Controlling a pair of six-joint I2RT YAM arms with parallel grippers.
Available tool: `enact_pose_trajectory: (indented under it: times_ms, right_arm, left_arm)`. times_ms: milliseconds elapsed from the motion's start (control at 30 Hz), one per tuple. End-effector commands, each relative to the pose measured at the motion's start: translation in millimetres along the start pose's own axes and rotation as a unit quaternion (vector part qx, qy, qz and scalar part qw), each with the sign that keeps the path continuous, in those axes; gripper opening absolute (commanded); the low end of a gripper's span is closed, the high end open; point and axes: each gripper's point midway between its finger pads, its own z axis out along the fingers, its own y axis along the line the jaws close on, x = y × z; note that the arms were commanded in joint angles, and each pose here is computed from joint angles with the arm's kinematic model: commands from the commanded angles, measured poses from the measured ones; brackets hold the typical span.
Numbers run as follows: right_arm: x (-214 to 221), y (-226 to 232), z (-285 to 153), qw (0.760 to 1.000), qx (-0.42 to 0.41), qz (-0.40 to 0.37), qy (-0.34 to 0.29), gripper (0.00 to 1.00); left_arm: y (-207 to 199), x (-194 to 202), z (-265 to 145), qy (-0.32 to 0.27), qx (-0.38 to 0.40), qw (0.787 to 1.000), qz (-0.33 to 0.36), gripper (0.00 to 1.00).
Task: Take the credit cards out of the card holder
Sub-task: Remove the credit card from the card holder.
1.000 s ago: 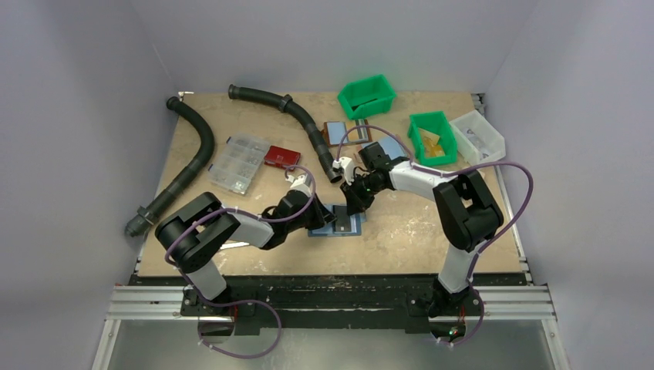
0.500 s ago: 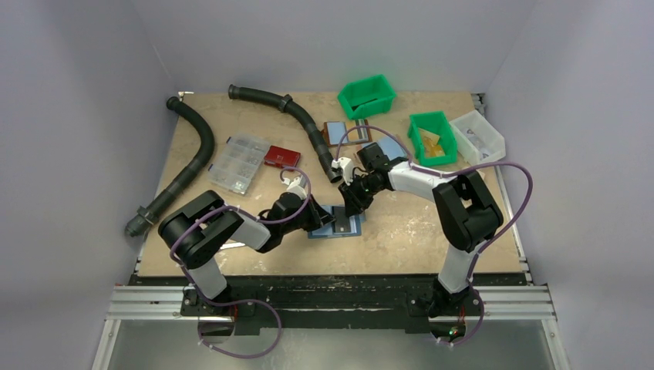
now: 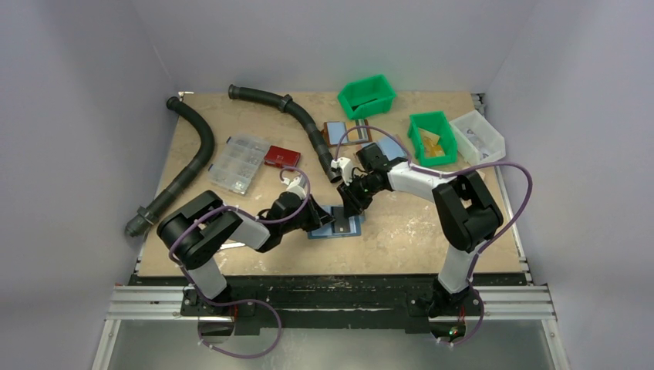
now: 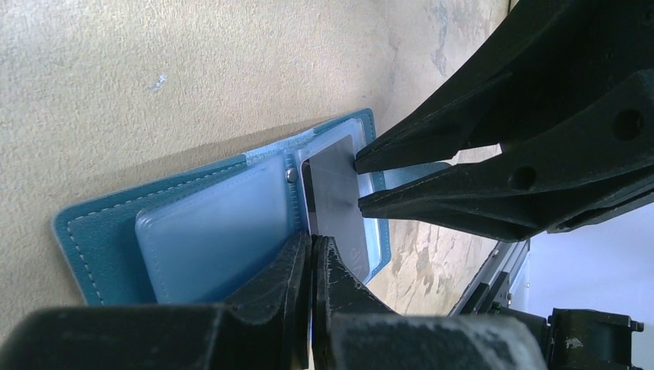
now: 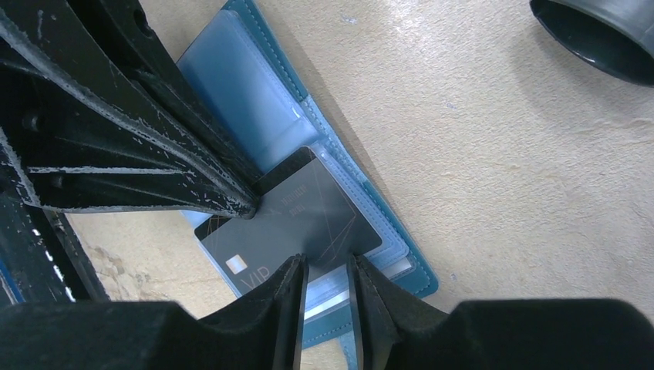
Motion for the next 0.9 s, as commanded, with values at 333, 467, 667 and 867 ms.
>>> enact_pose_trajectory:
  times_ms: [333, 467, 667, 867]
  right_arm:
    - [9.8, -24.4, 4.1, 0.998, 0.053, -0.008, 0.019, 0.43]
    - [10.1, -23.9, 4.1, 0.998, 0.052, -0.008, 0.02, 0.48]
    - [11.4, -24.7, 4.3, 0.998, 0.054, -0.009, 0.022, 0.5]
    - [12.0, -26.5, 4.6, 0.998, 0.058, -0.009, 0.023, 0.43]
  left_arm:
    - [13.5, 10.9, -16.5, 0.037, 0.011, 0.999, 0.004, 0.0]
    - [13.5, 11.6, -17.1, 0.041, 0.02, 0.999, -0.001, 0.0]
    - [14.5, 12.6, -18.7, 0.047, 0.023, 0.999, -0.004, 0.0]
    - [21.7, 14.2, -19.6, 0.054, 0.004, 0.999, 0.002, 0.0]
